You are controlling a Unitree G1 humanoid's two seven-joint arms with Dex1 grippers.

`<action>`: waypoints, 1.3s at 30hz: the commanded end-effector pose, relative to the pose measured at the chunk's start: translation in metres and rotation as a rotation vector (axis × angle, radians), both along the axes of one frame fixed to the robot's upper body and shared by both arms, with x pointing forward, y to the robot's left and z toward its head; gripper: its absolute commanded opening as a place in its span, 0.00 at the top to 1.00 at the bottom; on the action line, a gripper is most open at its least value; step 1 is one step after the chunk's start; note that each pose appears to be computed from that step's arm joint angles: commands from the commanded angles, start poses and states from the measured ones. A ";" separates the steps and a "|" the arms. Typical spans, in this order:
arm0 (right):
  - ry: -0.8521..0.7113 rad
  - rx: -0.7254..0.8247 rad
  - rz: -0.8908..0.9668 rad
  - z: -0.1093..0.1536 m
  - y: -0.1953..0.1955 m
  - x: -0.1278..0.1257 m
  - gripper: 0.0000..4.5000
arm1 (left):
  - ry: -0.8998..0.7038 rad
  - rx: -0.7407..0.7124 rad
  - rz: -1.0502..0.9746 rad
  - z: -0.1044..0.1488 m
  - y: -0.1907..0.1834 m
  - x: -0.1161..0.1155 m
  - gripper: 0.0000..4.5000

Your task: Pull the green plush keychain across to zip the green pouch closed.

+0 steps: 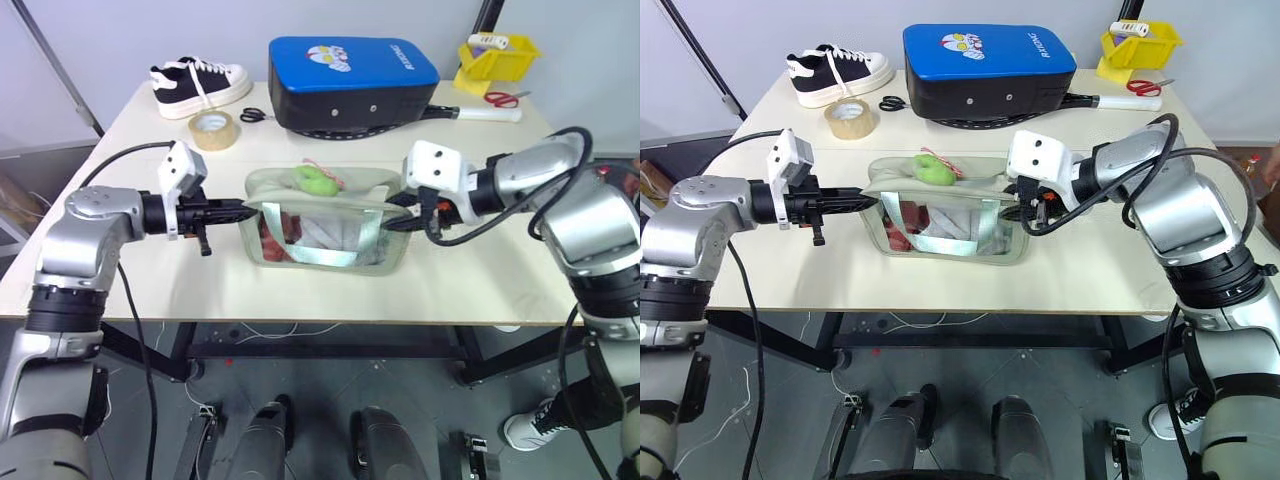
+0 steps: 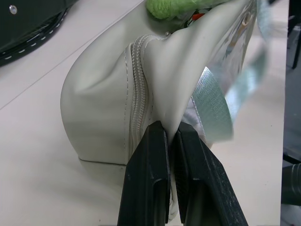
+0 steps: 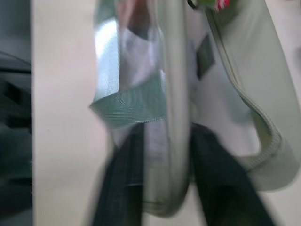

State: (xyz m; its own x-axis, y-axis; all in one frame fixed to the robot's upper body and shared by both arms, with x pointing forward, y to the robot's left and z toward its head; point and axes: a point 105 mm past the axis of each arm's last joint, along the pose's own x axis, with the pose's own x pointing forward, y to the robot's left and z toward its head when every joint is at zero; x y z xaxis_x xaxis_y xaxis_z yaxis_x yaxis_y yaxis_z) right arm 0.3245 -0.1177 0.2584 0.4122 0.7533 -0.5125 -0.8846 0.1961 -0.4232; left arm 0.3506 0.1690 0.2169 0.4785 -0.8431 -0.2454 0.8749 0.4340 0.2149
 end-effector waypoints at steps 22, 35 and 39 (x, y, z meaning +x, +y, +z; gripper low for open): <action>-0.030 0.186 -0.020 0.047 0.059 0.019 1.00 | -0.011 -0.010 0.007 0.003 -0.006 -0.006 1.00; -0.274 -0.064 -0.815 0.040 -0.169 0.051 1.00 | -0.009 -0.045 0.077 0.004 0.008 -0.006 1.00; -0.248 -0.225 -0.843 0.004 -0.186 0.048 1.00 | -0.003 -0.057 0.091 0.003 0.009 -0.009 1.00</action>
State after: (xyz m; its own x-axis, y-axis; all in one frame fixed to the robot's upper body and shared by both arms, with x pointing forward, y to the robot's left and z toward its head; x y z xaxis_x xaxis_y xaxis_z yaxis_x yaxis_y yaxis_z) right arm 0.3794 -0.2654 0.2540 0.8582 0.2334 -0.4572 -0.4914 0.6310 -0.6003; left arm 0.3389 0.1542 0.2122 0.4671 -0.8602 -0.2044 0.8819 0.4366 0.1778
